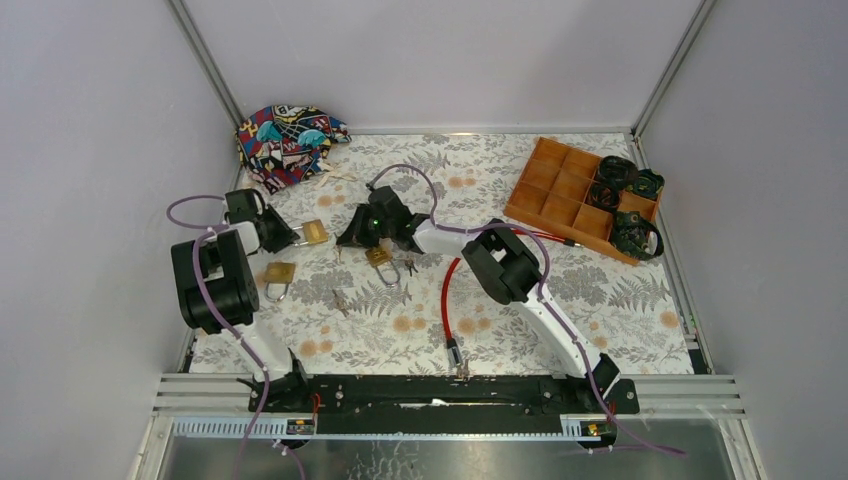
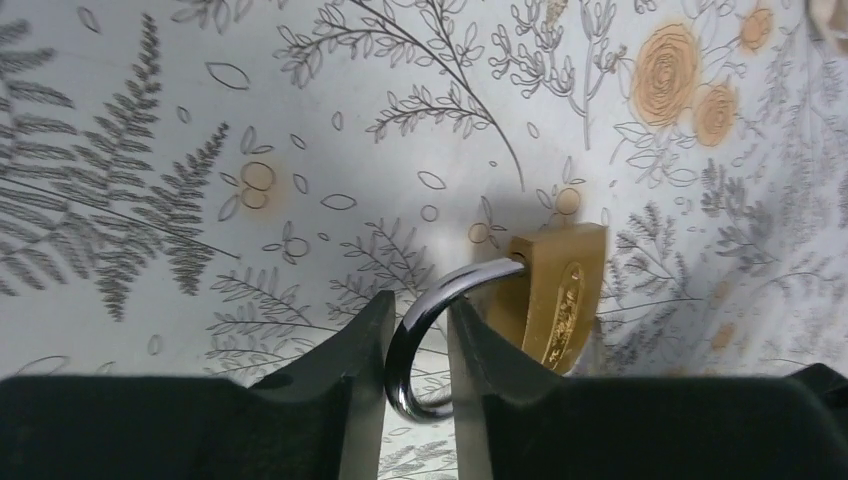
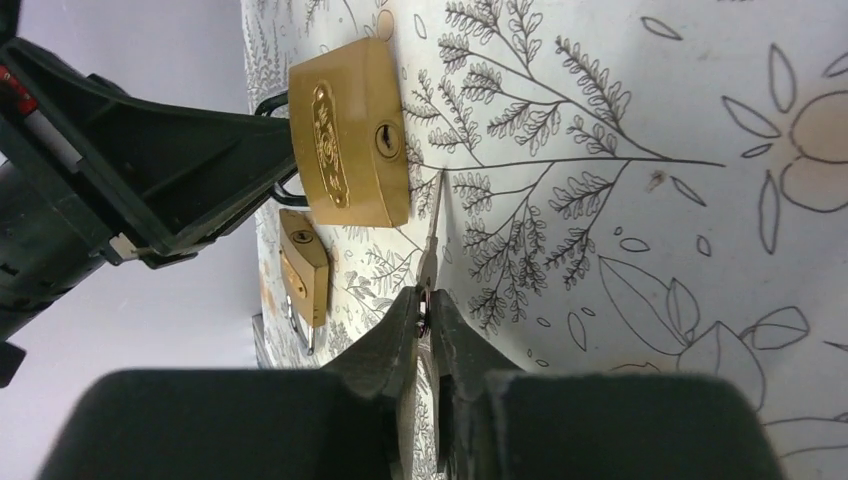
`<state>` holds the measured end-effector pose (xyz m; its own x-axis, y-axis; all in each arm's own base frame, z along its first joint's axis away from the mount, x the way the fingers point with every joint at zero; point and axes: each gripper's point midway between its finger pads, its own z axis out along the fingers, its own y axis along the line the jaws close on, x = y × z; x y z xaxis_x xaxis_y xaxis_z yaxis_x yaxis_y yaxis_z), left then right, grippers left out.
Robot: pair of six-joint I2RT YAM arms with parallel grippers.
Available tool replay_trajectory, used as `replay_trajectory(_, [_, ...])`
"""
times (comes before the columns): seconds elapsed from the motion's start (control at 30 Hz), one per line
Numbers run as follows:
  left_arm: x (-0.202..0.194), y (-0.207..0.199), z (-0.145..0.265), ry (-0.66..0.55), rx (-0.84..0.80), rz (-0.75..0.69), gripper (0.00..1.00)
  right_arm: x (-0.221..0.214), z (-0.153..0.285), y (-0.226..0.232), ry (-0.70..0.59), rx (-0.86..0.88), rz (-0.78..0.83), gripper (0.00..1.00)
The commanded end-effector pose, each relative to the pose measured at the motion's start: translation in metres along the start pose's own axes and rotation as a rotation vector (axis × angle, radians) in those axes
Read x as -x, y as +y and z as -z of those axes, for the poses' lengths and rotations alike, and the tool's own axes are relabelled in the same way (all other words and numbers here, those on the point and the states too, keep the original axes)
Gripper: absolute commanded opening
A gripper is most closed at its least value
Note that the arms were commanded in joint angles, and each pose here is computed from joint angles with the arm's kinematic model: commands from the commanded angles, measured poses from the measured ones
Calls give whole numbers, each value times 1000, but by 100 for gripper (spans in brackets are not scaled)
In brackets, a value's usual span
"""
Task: Lock with the key
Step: Place the key at the center of the board, then pick up the lock from the center of the board.
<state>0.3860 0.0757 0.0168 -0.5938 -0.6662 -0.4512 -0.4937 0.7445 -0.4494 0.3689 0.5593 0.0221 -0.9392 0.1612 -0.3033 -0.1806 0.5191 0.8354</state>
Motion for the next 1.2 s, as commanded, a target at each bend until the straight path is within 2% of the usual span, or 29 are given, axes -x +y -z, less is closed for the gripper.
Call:
replay_trajectory(0.0, [-15, 30, 5, 41, 139, -3, 41, 8, -2, -18, -22, -83, 36, 17])
replay_trajectory(0.07, [-9, 25, 9, 35, 134, 0, 52, 12, 2, -14, -20, -99, 78, 25])
replay_trajectory(0.17, [7, 16, 19, -13, 135, -29, 64, 23, 12, -1, -43, -105, 159, 38])
replay_trajectory(0.23, [18, 14, 28, -50, 159, -54, 81, 33, 21, 10, -66, -113, 216, 43])
replay_trajectory(0.33, [39, 9, 46, -122, 193, -97, 98, 46, 40, 27, -79, -158, 296, 50])
replay_trajectory(0.53, [68, -37, 81, -238, 163, -317, 99, 73, 109, 69, -89, -263, 561, 70])
replay_trajectory(0.6, [68, -58, 91, -245, 112, -373, 99, 79, 146, 69, -63, -327, 703, 87])
replay_trajectory(0.67, [62, -87, 99, -225, -1, -436, 99, 80, 189, 58, 16, -375, 869, 98])
replay_trajectory(0.7, [55, -104, 104, -201, -66, -471, 99, 80, 212, 45, 83, -399, 980, 99])
replay_trajectory(0.77, [38, -137, 112, -159, -182, -559, 98, 84, 263, 10, 219, -479, 1099, 100])
replay_trajectory(0.8, [29, -153, 118, -146, -241, -618, 98, 89, 287, -9, 278, -513, 1123, 100])
replay_trajectory(0.9, [-7, -207, 143, -137, -460, -872, 98, 89, 333, -58, 423, -467, 1146, 99])
replay_trajectory(1.0, [-50, -249, 183, -141, -736, -1074, 98, 77, 348, -99, 588, -420, 1246, 98])
replay_trajectory(1.1, [-91, -264, 219, -83, -985, -1144, 99, 83, 339, -123, 641, -405, 1258, 96])
replay_trajectory(1.17, [-113, -264, 232, -47, -1084, -1175, 98, 88, 331, -138, 674, -393, 1257, 95])
